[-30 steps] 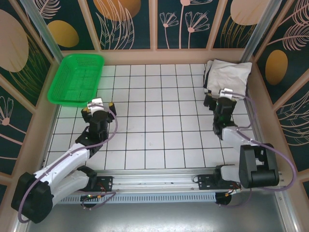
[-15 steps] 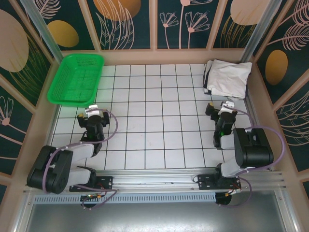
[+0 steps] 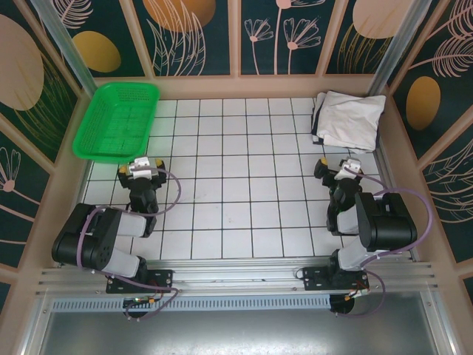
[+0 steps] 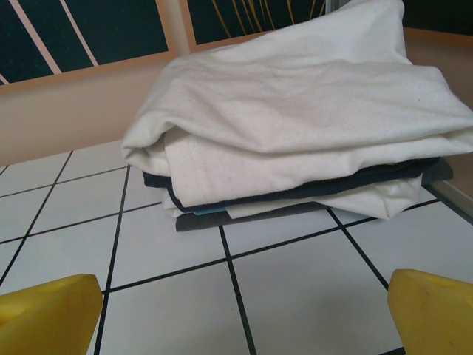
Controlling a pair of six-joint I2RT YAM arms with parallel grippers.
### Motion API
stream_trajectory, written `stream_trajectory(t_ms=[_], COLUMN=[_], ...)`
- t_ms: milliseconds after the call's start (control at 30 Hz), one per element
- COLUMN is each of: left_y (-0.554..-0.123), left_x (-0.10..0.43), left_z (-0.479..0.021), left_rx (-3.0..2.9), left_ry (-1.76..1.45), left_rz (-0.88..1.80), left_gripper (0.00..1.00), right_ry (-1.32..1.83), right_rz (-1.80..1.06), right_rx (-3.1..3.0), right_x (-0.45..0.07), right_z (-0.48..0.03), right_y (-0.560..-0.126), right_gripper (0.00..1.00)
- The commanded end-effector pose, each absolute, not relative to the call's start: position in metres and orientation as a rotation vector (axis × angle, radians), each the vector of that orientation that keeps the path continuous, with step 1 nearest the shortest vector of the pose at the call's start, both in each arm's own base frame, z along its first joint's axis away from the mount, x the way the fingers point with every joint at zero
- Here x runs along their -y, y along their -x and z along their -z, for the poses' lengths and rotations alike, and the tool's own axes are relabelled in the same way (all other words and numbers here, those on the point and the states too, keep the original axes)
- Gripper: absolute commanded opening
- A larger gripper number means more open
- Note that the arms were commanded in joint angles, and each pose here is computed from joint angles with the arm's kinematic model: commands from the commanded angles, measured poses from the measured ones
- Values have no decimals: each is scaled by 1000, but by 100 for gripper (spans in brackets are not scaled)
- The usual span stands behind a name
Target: Fold and stack the t-shirts
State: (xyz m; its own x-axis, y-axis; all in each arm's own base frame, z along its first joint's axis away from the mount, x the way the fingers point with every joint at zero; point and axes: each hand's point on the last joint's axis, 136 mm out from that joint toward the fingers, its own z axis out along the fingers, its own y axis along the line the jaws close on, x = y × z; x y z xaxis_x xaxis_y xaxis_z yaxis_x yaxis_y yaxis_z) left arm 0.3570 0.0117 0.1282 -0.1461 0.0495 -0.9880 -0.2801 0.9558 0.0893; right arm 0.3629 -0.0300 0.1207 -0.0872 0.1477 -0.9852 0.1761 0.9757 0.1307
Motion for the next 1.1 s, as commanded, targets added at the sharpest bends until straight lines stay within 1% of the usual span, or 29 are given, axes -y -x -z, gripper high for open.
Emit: stream_trajectory(t_ms=[0,300,433,567,1067], left_y=[-359,-370,-367,-375,-375], left_x=[-13,-15,-26,-13,-14], left_z=[-156,-150,-145,-137,-137], left_rx=[-1586,-1631,-1581,-1648,-1650], left_ry=[201,194,207,127,131], left_rz=[-250,-215,-93,-54,-57], left_gripper=[99,99,99,99,99], right_ry=[-257,-258,-259,-258,-245], right_rz=[43,42,42,41,20], right_rx=[-1628,-1628,-1627,-1627,-1631], right_x=[32,32,33,32,31], right_z=[-130,-130,-130,-130,-130], right_y=[-367,-367,-367,-367,-368], right_gripper=[99,99,99,99,99])
